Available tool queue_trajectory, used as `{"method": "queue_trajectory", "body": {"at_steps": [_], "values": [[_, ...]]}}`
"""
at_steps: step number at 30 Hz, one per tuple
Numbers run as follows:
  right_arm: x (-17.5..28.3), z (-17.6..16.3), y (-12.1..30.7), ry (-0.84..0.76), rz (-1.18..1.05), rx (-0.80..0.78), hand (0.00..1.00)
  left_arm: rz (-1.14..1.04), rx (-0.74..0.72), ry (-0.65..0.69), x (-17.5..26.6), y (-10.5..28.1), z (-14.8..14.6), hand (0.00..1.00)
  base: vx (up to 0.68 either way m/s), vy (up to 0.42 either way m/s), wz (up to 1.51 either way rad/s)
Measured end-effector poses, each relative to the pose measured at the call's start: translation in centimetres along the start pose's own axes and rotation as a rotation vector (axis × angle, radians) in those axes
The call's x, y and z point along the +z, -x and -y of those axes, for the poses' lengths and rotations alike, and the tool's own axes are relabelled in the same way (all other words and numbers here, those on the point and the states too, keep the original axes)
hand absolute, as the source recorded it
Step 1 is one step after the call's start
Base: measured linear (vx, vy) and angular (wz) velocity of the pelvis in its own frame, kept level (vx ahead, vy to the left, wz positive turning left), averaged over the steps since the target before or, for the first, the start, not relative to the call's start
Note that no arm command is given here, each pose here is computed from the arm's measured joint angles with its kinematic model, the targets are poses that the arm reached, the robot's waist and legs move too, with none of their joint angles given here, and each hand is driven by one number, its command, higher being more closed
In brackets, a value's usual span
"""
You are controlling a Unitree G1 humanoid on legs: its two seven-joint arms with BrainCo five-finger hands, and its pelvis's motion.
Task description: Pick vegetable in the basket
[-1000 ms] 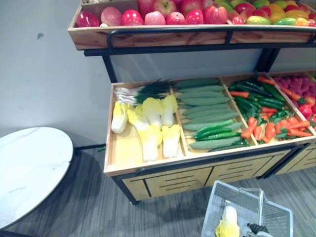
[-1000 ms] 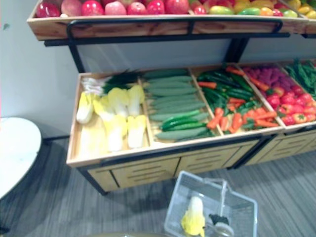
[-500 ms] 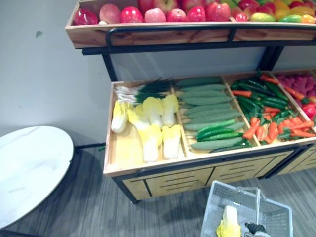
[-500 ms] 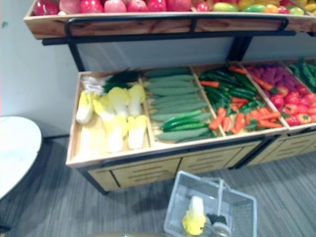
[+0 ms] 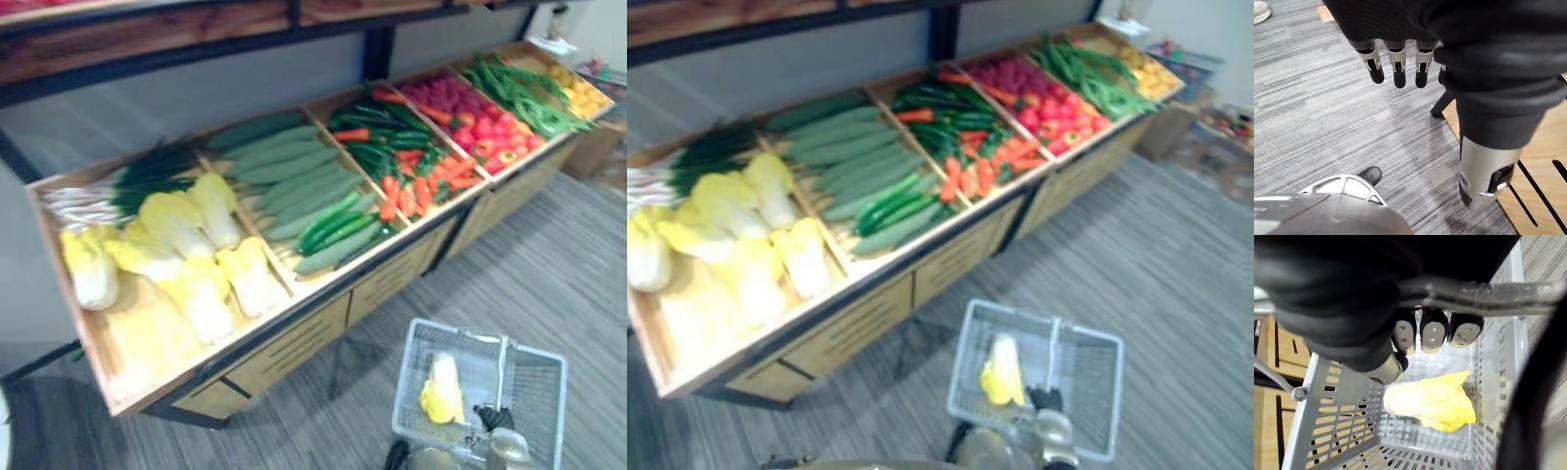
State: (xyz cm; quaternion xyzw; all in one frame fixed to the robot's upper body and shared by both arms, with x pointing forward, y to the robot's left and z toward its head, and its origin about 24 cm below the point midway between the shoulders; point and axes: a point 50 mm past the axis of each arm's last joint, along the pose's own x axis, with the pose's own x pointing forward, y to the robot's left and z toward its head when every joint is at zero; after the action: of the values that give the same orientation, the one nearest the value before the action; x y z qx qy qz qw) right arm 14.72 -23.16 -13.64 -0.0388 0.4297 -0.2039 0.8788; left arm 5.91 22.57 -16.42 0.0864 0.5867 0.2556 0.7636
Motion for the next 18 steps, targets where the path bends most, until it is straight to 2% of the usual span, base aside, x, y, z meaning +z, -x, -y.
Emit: {"method": "queue_trajectory", "body": {"at_steps": [2, 3, 6, 9, 13, 18], "values": [[0.1, -0.6, 0.0, 0.013, 0.000, 0.019, 1.00, -0.016, 0.007, 0.029, 0.3, 0.0, 0.1, 0.00, -0.10, -0.095, -1.70], [1.1, -0.1, -0.4, 0.026, 0.022, 0.009, 1.00, -0.018, -0.020, 0.045, 0.4, 0.3, 1.2, 0.00, -0.12, -0.091, -1.38], [-0.1, -0.2, -0.2, -0.037, -0.039, -0.007, 1.00, 0.033, 0.000, 0.059, 2.3, 0.0, 0.8, 0.00, 0.00, -0.146, -0.88], [-0.4, -0.8, 0.0, -0.002, -0.045, 0.024, 1.00, 0.011, -0.005, 0.099, 1.9, 0.2, 1.2, 0.00, 0.02, -0.230, -1.13], [-2.6, -0.1, 0.6, -0.003, -0.092, 0.004, 1.00, 0.026, -0.034, 0.138, 3.0, 0.5, 2.4, 0.00, -0.06, -0.098, -0.43], [-2.3, 0.1, 0.4, 0.041, -0.084, 0.017, 1.00, 0.036, -0.055, 0.165, 3.1, 0.8, 3.1, 0.00, 0.00, 0.008, -0.75]]}}
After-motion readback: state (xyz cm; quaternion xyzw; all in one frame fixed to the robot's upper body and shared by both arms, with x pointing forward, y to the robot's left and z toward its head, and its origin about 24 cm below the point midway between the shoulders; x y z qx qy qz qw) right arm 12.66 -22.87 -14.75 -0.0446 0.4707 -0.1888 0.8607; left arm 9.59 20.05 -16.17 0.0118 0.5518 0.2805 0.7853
